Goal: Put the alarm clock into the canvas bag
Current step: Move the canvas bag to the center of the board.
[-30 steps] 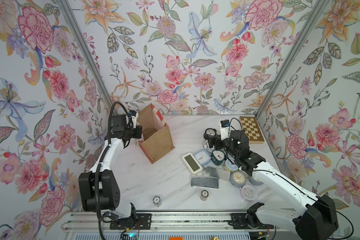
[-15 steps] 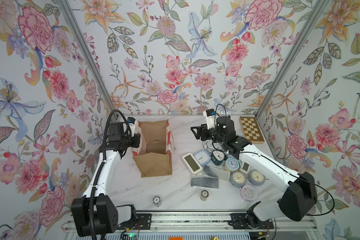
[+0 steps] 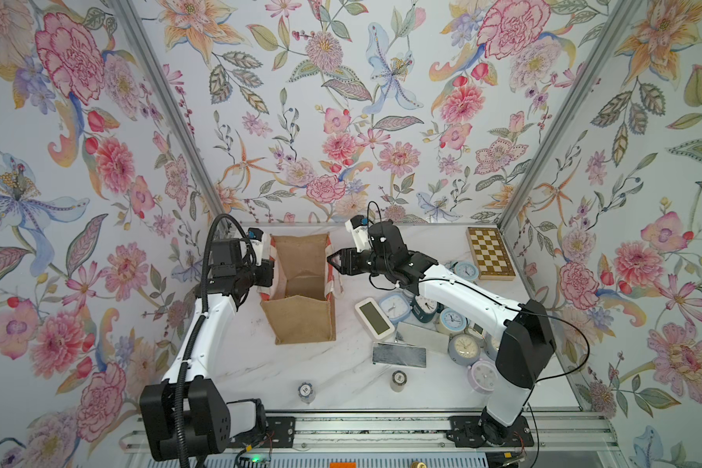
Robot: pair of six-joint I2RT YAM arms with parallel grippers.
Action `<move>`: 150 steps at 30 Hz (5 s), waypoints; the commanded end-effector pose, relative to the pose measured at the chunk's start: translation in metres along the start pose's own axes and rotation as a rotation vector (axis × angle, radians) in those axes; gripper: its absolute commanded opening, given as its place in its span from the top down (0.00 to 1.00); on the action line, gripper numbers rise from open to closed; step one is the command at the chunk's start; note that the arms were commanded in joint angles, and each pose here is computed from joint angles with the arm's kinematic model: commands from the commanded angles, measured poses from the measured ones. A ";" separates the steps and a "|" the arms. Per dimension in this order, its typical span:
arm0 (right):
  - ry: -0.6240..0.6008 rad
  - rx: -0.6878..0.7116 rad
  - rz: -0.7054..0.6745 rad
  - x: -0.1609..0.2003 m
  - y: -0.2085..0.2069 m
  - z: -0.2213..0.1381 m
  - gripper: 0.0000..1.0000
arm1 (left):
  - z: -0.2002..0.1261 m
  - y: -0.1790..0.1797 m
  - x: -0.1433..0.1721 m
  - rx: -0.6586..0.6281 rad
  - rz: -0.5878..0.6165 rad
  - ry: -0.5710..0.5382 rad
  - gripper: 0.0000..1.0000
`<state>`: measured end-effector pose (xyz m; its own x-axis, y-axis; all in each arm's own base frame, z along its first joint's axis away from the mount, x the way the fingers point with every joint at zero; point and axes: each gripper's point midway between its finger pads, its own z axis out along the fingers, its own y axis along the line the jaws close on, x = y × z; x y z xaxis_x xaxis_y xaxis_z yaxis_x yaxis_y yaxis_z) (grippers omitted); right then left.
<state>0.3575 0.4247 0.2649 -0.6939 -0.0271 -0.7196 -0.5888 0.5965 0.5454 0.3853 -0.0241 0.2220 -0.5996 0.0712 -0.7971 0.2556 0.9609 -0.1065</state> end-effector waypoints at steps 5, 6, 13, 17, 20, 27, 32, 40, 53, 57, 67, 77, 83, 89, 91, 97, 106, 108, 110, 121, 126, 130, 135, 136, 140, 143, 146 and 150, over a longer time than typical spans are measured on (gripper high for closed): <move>0.056 0.017 0.025 0.009 0.001 0.010 0.83 | -0.008 -0.009 -0.004 0.036 -0.014 -0.034 0.96; 0.053 0.019 0.023 0.008 0.001 0.008 0.89 | -0.008 -0.010 -0.003 0.043 -0.018 -0.032 0.96; 0.048 0.044 0.020 0.016 0.004 -0.025 1.00 | -0.016 -0.028 0.001 0.101 -0.033 -0.043 0.97; 0.064 0.059 0.031 0.030 0.004 -0.043 1.00 | -0.020 -0.044 0.006 0.133 -0.020 -0.036 0.97; 0.087 0.059 0.042 0.044 0.007 -0.052 1.00 | -0.024 -0.053 0.011 0.134 0.007 -0.018 0.97; 0.122 0.075 0.049 0.069 0.010 -0.063 1.00 | -0.037 -0.059 0.020 0.111 0.009 0.006 0.97; 0.130 0.088 0.052 0.078 0.010 -0.068 1.00 | -0.045 -0.065 0.027 0.126 0.004 0.016 0.95; 0.131 0.117 0.045 0.084 0.004 -0.078 1.00 | -0.043 -0.072 0.042 0.166 -0.001 0.060 0.93; 0.114 0.123 0.017 0.078 0.002 -0.081 0.67 | -0.053 -0.046 0.002 -0.004 0.049 -0.009 0.46; 0.077 0.124 0.001 0.065 0.000 -0.092 0.48 | -0.047 -0.041 -0.021 -0.021 0.068 -0.046 0.42; -0.014 0.193 -0.011 0.043 -0.025 -0.132 0.42 | -0.007 -0.047 -0.037 0.072 0.110 -0.091 0.49; 0.065 0.135 0.050 0.052 -0.026 -0.113 0.48 | 0.003 -0.050 -0.040 0.100 0.097 -0.142 0.93; 0.050 0.034 0.100 0.044 -0.006 -0.091 0.45 | 0.013 -0.048 -0.041 0.108 0.085 -0.128 0.98; 0.059 -0.037 0.167 0.036 0.009 -0.062 0.50 | 0.017 -0.046 -0.038 0.111 0.085 -0.115 0.98; 0.067 -0.027 0.176 0.035 0.006 -0.053 0.58 | 0.017 -0.046 -0.039 0.110 0.084 -0.117 0.97; 0.051 0.027 0.184 0.023 -0.012 -0.041 0.91 | 0.018 -0.044 -0.045 0.104 0.069 -0.120 0.97; 0.029 0.047 0.174 0.007 -0.025 -0.040 1.00 | 0.028 -0.038 -0.059 0.094 0.075 -0.104 0.88; 0.033 0.048 0.177 0.008 -0.025 -0.041 1.00 | 0.029 -0.036 -0.061 0.083 0.078 -0.104 0.81; 0.037 0.043 0.176 0.010 -0.024 -0.042 1.00 | 0.027 -0.035 -0.063 0.076 0.081 -0.113 0.73; 0.059 0.023 0.172 0.019 -0.014 -0.044 1.00 | 0.008 -0.036 -0.039 0.044 0.081 -0.049 0.53; 0.051 0.027 0.167 0.019 -0.012 -0.049 1.00 | 0.003 -0.039 -0.016 0.053 0.054 0.005 0.51; 0.055 0.025 0.166 0.021 -0.011 -0.050 1.00 | 0.003 -0.042 -0.009 0.074 0.040 0.029 0.58; 0.058 0.018 0.162 0.022 -0.007 -0.051 1.00 | 0.004 -0.040 -0.018 0.061 0.060 -0.016 0.84; 0.063 0.014 0.161 0.023 -0.005 -0.051 1.00 | 0.004 -0.039 -0.021 0.055 0.072 -0.026 0.86; 0.063 0.017 0.154 0.025 -0.003 -0.054 1.00 | 0.007 -0.035 -0.028 0.039 0.109 -0.027 0.91; 0.051 0.062 0.142 0.023 -0.013 -0.059 1.00 | 0.009 -0.031 -0.030 0.018 0.119 -0.033 0.92; 0.036 0.095 0.125 0.018 -0.020 -0.068 0.88 | 0.008 -0.029 -0.032 0.000 0.125 -0.059 0.92; 0.026 0.163 0.068 0.014 -0.029 -0.083 0.82 | 0.007 -0.028 -0.034 -0.008 0.128 -0.098 0.92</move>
<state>0.3310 0.3601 0.2613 -0.7861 0.0150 -0.6179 -0.4457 0.6790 0.5834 0.3995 -0.0611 0.2394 -0.5381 0.1554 -0.8284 0.3367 0.9407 -0.0422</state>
